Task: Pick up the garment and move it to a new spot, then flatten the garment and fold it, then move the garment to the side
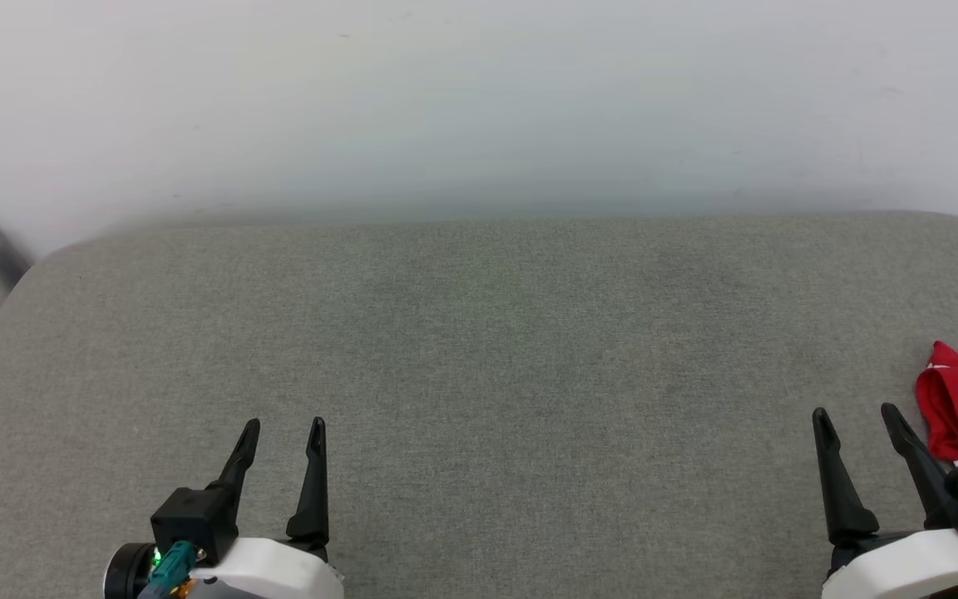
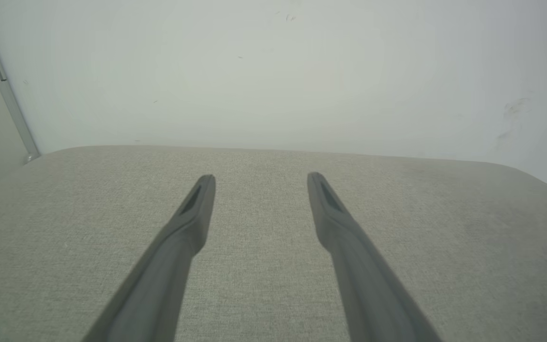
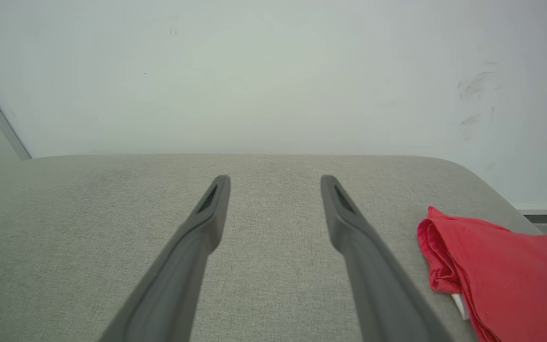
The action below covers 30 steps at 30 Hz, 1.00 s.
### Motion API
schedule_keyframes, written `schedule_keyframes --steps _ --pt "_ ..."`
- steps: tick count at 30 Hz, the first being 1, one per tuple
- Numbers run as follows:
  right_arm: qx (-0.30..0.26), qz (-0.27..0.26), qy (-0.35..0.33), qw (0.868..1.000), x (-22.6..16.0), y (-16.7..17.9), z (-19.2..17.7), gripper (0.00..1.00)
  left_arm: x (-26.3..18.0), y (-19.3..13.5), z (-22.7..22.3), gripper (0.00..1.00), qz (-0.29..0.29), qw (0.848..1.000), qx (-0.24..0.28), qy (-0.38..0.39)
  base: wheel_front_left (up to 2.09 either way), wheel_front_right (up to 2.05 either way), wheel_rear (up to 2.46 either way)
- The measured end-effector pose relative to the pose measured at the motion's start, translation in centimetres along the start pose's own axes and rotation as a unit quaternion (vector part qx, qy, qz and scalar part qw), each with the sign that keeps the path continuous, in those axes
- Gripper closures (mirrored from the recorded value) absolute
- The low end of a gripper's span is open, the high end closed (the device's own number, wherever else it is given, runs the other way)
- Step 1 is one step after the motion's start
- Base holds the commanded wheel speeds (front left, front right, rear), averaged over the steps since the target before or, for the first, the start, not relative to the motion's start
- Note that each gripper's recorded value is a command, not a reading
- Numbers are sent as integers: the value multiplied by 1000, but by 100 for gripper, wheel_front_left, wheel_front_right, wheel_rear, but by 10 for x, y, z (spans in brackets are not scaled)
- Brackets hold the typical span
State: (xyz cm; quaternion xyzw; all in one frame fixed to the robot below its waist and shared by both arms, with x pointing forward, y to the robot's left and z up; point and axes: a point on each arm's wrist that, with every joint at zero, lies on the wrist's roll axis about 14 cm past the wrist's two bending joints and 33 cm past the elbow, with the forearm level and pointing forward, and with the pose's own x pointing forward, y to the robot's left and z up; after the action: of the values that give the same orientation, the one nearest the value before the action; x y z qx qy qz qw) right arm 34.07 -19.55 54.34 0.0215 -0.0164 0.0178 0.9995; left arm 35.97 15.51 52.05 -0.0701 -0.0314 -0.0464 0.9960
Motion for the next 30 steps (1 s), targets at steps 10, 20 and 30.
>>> schedule_keyframes --steps 10,20,30 --pt "3 1 -1 1000 1 2 0 0 1 1 2 0 1 1000 -3 -5 0 0 0" --pt "4 -2 5 1000 2 0 -3 0 1 4 3 0 6 1000 -5 -7 0 0 0" --pt "54 -4 38 998 -1 -1 -26 100 -5 8 -17 100 23 998 -51 32 0 0 0"
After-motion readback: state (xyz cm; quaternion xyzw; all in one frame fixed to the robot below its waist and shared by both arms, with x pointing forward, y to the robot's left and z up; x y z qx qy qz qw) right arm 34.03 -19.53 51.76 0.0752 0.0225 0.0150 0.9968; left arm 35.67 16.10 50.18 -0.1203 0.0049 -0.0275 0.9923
